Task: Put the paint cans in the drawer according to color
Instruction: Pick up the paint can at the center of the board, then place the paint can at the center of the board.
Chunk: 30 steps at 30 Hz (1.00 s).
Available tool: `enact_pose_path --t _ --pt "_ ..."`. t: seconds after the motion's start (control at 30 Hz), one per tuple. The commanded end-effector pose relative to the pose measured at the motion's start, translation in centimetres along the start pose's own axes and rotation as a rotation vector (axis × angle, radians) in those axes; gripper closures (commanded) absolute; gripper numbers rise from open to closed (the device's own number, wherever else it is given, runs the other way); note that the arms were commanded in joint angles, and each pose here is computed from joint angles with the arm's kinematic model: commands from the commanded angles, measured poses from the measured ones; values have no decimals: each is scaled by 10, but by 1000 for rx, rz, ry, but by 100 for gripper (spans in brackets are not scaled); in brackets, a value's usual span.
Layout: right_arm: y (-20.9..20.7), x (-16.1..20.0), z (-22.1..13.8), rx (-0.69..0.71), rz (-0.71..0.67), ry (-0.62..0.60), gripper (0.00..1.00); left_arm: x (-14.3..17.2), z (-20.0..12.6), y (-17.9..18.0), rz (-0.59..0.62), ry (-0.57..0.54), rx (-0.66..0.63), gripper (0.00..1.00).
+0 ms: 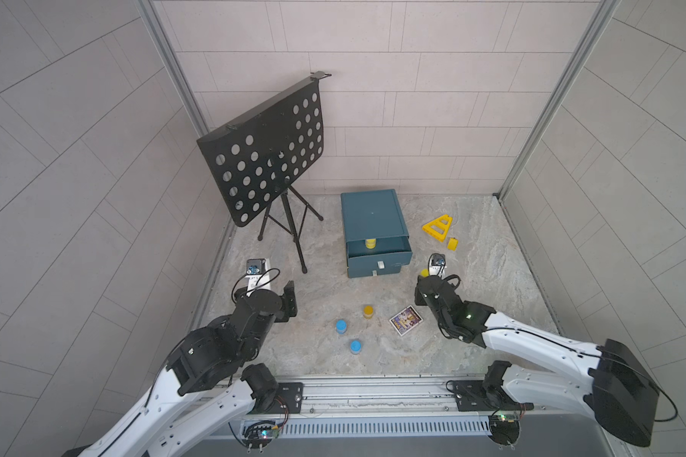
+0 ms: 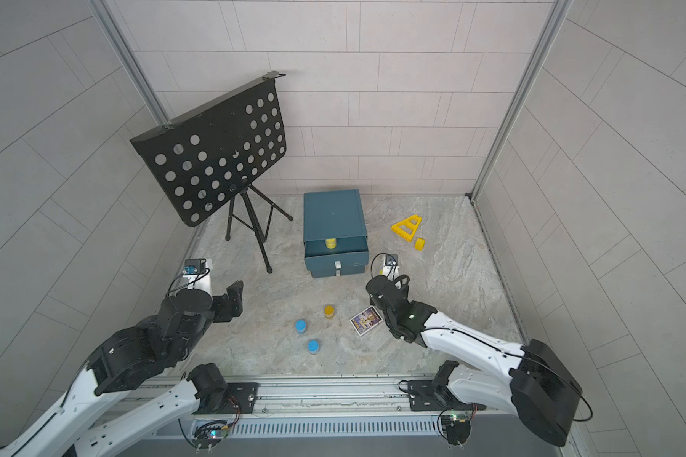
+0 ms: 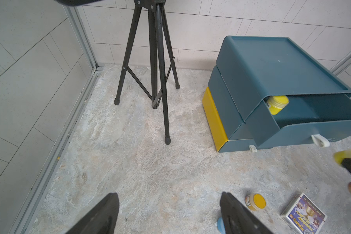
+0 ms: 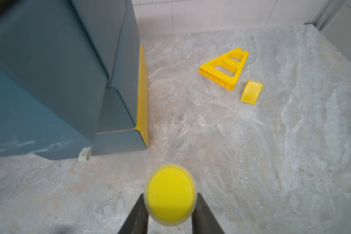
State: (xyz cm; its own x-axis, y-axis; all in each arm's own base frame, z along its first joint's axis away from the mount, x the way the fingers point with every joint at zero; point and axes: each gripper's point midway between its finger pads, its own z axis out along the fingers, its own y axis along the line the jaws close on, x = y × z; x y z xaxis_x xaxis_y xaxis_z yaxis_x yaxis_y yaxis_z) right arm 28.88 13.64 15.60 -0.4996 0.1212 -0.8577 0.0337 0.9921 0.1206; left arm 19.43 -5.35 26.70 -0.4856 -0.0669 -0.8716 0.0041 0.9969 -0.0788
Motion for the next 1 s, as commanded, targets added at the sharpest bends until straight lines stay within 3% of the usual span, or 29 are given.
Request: enact_pose_path --t 0.0,0.37,0.67,0.97 --pt "-17 1 -12 8 -51 73 70 1 1 2 10 1 -10 14" --pt "-66 12 29 123 54 118 71 2 0 4 9 2 -14 14" --pt "-69 57 71 176 57 214 71 1 0 3 10 -1 -12 14" --pt "-66 89 92 167 68 273 71 1 -1 4 9 -3 -14 14"
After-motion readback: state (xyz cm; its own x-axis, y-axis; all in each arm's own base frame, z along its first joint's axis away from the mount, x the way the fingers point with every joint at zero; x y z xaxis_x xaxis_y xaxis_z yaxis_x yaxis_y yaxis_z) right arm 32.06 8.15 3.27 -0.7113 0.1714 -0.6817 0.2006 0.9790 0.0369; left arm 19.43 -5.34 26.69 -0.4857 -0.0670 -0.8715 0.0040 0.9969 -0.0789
